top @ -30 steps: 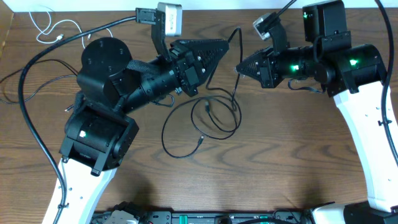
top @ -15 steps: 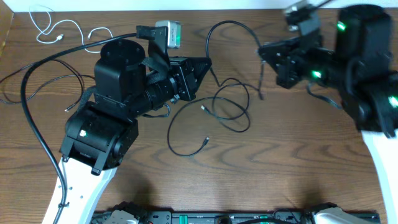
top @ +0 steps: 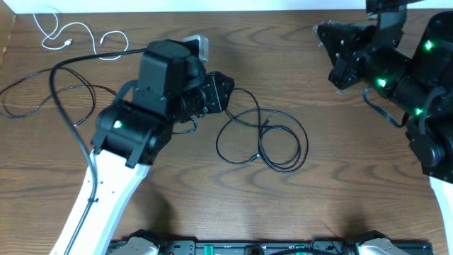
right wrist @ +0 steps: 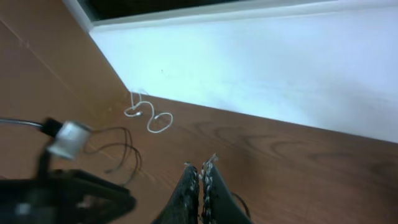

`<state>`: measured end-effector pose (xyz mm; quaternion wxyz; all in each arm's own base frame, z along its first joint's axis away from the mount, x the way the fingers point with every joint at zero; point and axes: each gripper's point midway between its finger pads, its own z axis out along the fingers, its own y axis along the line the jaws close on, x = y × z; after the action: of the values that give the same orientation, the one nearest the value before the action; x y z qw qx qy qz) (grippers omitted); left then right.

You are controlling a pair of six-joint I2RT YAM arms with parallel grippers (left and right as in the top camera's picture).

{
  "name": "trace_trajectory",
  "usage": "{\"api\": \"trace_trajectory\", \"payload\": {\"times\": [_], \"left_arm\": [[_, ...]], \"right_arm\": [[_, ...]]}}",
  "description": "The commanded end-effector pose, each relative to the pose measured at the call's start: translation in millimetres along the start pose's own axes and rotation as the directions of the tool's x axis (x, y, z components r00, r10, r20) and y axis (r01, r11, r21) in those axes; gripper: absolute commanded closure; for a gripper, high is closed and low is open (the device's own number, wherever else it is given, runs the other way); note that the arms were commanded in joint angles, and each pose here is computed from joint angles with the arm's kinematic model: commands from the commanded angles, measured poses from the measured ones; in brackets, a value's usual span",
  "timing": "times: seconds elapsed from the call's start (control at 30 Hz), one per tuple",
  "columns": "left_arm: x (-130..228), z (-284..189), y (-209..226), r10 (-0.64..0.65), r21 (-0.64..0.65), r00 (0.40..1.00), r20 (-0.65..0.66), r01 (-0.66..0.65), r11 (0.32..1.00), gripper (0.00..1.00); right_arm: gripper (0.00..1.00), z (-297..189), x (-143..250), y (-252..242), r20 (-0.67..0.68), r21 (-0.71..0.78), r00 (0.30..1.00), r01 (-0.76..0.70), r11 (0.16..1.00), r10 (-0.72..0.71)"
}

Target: Untangle cables

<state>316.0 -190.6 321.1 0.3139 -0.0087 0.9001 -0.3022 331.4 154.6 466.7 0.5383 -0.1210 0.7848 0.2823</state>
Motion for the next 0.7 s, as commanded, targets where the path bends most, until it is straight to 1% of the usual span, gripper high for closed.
{"api": "trace_trajectory", "payload": {"times": [0.0,0.07,0.1,0.17,0.23,0.33,0.4,0.53,0.6,0.67], "left_arm": [[0.1,7.9,4.2,0.000,-0.026,1.000,-0.020,0.000,1.000,0.61],[2.0,12.4,7.0,-0.005,-0.036,0.999,-0.035,0.003,0.999,0.59],[2.7,15.1,8.2,-0.007,-0.040,0.999,-0.041,0.006,0.999,0.60],[4.5,21.8,11.1,-0.013,-0.049,0.998,-0.057,0.010,0.999,0.59],[10.1,32.2,13.9,-0.017,-0.062,0.996,-0.090,0.012,0.998,0.57],[22.4,57.2,17.9,-0.020,-0.085,0.988,-0.156,0.007,0.996,0.56],[31.2,76.0,22.0,-0.013,-0.100,0.980,-0.201,-0.008,0.995,0.55],[49.6,119.2,37.3,-0.021,-0.142,0.957,-0.289,-0.021,0.990,0.51],[57.6,140.6,48.5,-0.047,-0.169,0.946,-0.322,-0.009,0.986,0.51],[65.9,160.9,59.2,-0.090,-0.200,0.934,-0.345,0.020,0.980,0.51]], "right_arm": [[0.99,-10.7,-4.0,7.4,0.012,-0.015,0.999,-0.038,0.999,0.038],[0.99,-9.0,4.5,0.5,-0.019,0.019,0.998,-0.052,0.998,0.052],[0.97,-8.2,9.1,-3.8,-0.036,0.041,0.998,-0.058,0.997,0.060],[0.85,-7.0,19.2,-13.5,-0.071,0.092,0.995,-0.070,0.993,0.077],[0.70,-4.6,29.7,-24.7,-0.106,0.147,0.990,-0.078,0.986,0.094],[0.46,1.0,42.5,-34.0,-0.154,0.186,0.981,-0.086,0.979,0.116],[0.34,5.5,49.8,-37.4,-0.183,0.196,0.975,-0.091,0.976,0.128],[0.21,14.1,66.0,-44.3,-0.245,0.218,0.957,-0.101,0.971,0.155],[0.16,15.4,73.6,-46.6,-0.273,0.228,0.947,-0.106,0.968,0.168],[0.16,15.4,80.8,-48.1,-0.300,0.237,0.937,-0.109,0.965,0.179]]}}
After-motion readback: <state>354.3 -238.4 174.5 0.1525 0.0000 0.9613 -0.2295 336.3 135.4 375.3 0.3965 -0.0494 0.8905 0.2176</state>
